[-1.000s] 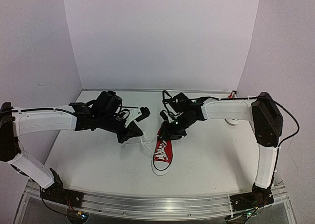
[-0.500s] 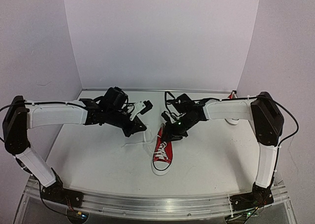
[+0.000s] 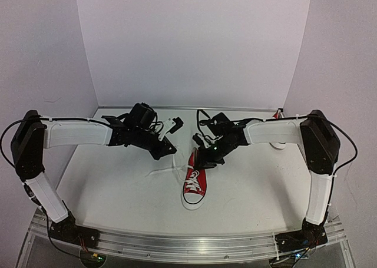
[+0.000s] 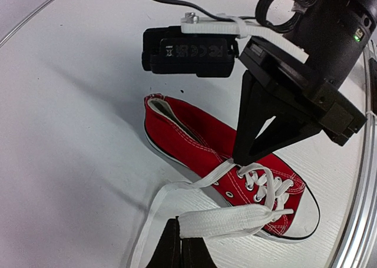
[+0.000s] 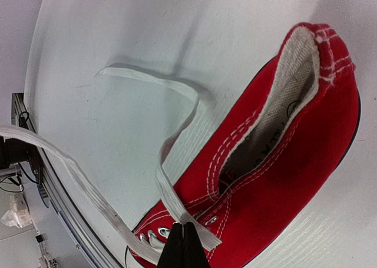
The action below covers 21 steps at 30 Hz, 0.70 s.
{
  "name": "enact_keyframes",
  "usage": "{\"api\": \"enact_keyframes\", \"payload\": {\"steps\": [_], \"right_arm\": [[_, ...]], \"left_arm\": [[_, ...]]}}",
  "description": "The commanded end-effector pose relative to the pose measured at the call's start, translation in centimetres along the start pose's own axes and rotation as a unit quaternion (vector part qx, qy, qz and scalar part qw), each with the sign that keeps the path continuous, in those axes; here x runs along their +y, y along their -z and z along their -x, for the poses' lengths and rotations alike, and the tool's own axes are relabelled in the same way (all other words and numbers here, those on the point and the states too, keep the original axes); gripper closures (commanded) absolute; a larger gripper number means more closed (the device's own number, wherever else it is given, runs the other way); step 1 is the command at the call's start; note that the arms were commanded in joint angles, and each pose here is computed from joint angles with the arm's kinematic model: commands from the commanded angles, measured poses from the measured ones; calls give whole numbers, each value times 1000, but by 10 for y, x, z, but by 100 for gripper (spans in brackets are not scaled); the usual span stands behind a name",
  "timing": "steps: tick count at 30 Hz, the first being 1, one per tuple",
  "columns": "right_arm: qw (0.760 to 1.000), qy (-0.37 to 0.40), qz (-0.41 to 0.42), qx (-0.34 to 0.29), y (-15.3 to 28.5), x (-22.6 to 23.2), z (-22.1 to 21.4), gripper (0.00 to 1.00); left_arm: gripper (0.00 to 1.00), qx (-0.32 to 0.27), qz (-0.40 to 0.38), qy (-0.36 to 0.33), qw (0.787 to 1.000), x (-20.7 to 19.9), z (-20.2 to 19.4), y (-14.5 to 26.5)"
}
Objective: Tie the shoes
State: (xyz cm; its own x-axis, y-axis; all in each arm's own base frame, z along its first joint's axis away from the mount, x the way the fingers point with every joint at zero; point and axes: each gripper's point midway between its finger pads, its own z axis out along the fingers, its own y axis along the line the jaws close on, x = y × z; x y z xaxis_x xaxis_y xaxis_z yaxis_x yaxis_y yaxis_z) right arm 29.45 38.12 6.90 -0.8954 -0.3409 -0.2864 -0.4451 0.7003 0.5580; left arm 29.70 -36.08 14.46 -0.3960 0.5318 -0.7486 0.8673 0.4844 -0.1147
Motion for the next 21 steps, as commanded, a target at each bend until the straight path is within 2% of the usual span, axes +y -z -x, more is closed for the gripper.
{"api": "enact_keyframes", "payload": {"steps": [1, 10, 11, 13, 17, 21], "right_arm": [[999, 30, 0, -40, 26, 15, 11, 100], [998, 40, -1, -51, 32, 16, 11, 100], [998, 38, -5, -51, 30, 15, 12, 98], [998, 37, -10, -49, 26, 11, 13, 85], [998, 42, -7, -36, 15, 8, 12, 69], [999, 45, -3, -23, 5, 5, 10, 66]], "left_arm": [[100, -32, -3, 1, 999, 3, 26, -1], [100, -22, -6, 9, 1000, 8, 25, -16], [100, -22, -5, 9, 1000, 8, 25, -17], [100, -25, -4, 9, 1000, 9, 27, -16], [100, -24, -3, 9, 1000, 8, 27, -14], [100, -20, -1, 6, 1000, 9, 24, -12]]}}
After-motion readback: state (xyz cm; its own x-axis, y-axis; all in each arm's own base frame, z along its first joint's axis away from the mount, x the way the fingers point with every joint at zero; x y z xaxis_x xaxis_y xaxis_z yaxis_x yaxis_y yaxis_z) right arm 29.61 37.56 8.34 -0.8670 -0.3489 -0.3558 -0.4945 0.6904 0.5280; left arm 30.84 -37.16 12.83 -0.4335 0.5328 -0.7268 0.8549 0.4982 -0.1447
